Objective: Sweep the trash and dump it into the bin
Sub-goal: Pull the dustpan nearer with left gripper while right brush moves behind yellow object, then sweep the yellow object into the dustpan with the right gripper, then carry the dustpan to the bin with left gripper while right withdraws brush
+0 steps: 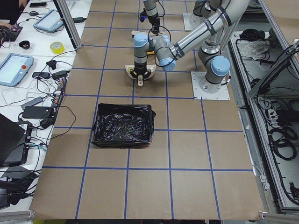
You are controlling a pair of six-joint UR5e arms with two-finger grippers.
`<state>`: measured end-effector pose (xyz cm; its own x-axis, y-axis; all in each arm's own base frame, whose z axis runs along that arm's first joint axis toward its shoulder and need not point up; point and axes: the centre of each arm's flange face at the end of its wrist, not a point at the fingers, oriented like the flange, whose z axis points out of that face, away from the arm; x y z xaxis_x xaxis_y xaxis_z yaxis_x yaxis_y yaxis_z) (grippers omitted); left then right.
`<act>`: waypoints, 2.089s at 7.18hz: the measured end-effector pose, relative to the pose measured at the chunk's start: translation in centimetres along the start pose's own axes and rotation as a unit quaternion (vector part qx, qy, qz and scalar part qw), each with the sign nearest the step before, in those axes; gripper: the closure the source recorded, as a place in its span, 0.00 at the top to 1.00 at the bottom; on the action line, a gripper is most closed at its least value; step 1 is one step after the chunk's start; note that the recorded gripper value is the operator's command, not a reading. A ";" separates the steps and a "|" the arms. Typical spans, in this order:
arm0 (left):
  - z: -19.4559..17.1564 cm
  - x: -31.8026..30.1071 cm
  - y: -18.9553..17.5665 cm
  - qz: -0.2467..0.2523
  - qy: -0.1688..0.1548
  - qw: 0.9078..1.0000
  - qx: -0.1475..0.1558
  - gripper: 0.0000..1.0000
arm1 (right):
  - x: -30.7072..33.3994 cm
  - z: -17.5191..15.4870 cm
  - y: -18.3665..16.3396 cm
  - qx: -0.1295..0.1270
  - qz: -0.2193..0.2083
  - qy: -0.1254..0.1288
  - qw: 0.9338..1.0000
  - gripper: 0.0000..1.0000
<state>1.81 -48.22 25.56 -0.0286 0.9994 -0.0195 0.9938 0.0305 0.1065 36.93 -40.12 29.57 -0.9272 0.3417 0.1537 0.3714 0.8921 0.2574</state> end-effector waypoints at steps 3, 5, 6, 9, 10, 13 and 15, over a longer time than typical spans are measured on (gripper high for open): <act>0.2 3.7 -1.2 -0.019 0.009 1.000 -0.001 0.00 | 0.7 3.6 3.8 -0.027 0.028 -0.013 0.999 0.00; 0.2 4.2 -1.4 -0.024 0.010 1.000 -0.002 0.00 | -3.1 5.6 3.5 -0.006 -0.012 -0.056 0.998 0.00; 0.1 4.3 -1.5 -0.028 0.009 1.000 -0.004 0.00 | -5.6 6.4 3.1 0.015 -0.051 -0.082 0.995 0.00; -0.5 3.9 -1.7 -0.032 0.002 0.999 -0.005 0.00 | -13.2 4.5 1.0 0.037 -0.160 -0.155 0.974 0.00; -0.6 3.7 -1.5 -0.033 -0.002 0.999 -0.003 0.00 | -14.8 3.8 0.6 0.033 -0.170 -0.171 0.970 0.00; -0.8 3.3 -0.6 -0.045 -0.015 0.998 0.027 0.00 | -15.6 3.2 0.3 0.032 -0.182 -0.170 0.968 0.01; -0.8 3.1 0.1 -0.057 -0.024 0.997 0.053 0.00 | -14.2 2.6 -0.3 0.046 -0.198 -0.127 0.971 0.01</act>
<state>1.73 -45.12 26.30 -0.1386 0.9877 -0.0725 0.9903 0.1386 -0.0054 49.87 -44.47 24.78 -0.9829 0.0181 -0.1831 -0.0116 0.9871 0.1599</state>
